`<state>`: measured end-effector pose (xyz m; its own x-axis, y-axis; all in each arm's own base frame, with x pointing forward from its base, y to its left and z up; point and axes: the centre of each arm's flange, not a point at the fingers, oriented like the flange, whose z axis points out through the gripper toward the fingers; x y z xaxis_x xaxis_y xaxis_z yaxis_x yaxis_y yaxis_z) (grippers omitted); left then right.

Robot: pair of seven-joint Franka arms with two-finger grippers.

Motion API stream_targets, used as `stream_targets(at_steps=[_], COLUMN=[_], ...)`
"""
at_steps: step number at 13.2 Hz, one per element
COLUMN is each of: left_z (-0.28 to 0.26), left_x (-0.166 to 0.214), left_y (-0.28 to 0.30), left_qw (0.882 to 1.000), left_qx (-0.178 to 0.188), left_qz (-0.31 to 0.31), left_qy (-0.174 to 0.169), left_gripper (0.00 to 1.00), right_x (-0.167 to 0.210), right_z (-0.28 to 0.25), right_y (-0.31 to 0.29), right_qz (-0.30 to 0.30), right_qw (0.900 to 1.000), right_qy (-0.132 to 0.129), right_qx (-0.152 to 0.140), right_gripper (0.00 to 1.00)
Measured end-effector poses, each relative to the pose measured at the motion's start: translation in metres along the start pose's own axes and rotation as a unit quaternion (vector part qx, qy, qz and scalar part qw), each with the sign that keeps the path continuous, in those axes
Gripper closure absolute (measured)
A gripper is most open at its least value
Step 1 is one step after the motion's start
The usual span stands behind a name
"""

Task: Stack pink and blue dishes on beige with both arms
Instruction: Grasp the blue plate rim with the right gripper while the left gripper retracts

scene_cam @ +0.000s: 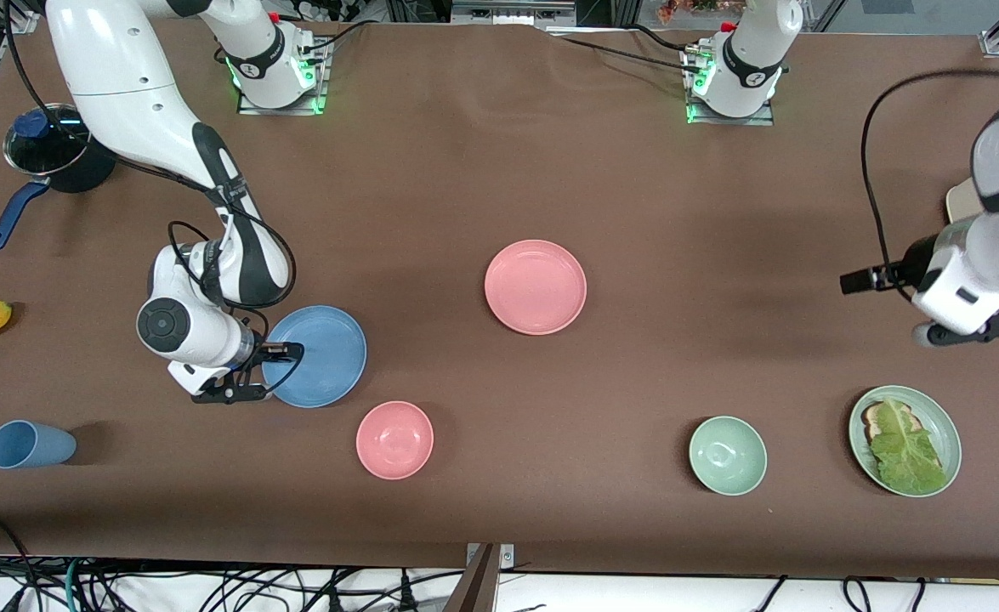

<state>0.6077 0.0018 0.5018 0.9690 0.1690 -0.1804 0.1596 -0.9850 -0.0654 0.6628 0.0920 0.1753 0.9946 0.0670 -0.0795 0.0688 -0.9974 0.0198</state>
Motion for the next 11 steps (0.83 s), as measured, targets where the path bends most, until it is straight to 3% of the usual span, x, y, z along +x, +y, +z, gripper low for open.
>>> stream_targets(at_steps=[4, 8, 10, 11], left_z=[-0.058, -0.067, -0.071, -0.073], left_x=[-0.052, -0.063, -0.065, -0.066], left_y=[0.015, 0.008, 0.001, -0.003], left_qw=[0.999, 0.997, 0.996, 0.996], left_qx=[-0.018, -0.019, -0.019, -0.019], left_qz=[0.014, 0.059, 0.064, 0.065], left_qy=[0.041, 0.049, 0.054, 0.055], left_gripper=[0.0, 0.0, 0.0, 0.0], right_x=[0.0, 0.001, 0.001, 0.001], right_z=[-0.001, -0.006, -0.007, -0.009], right_y=[-0.006, -0.004, -0.005, -0.005], right_qz=[-0.002, -0.008, -0.01, -0.011], right_qw=[1.0, 1.0, 1.0, 1.0], right_qy=[0.001, 0.004, 0.004, 0.003], right_qx=[0.005, 0.005, 0.006, 0.006], right_gripper=[0.39, 0.83, 0.98, 1.0])
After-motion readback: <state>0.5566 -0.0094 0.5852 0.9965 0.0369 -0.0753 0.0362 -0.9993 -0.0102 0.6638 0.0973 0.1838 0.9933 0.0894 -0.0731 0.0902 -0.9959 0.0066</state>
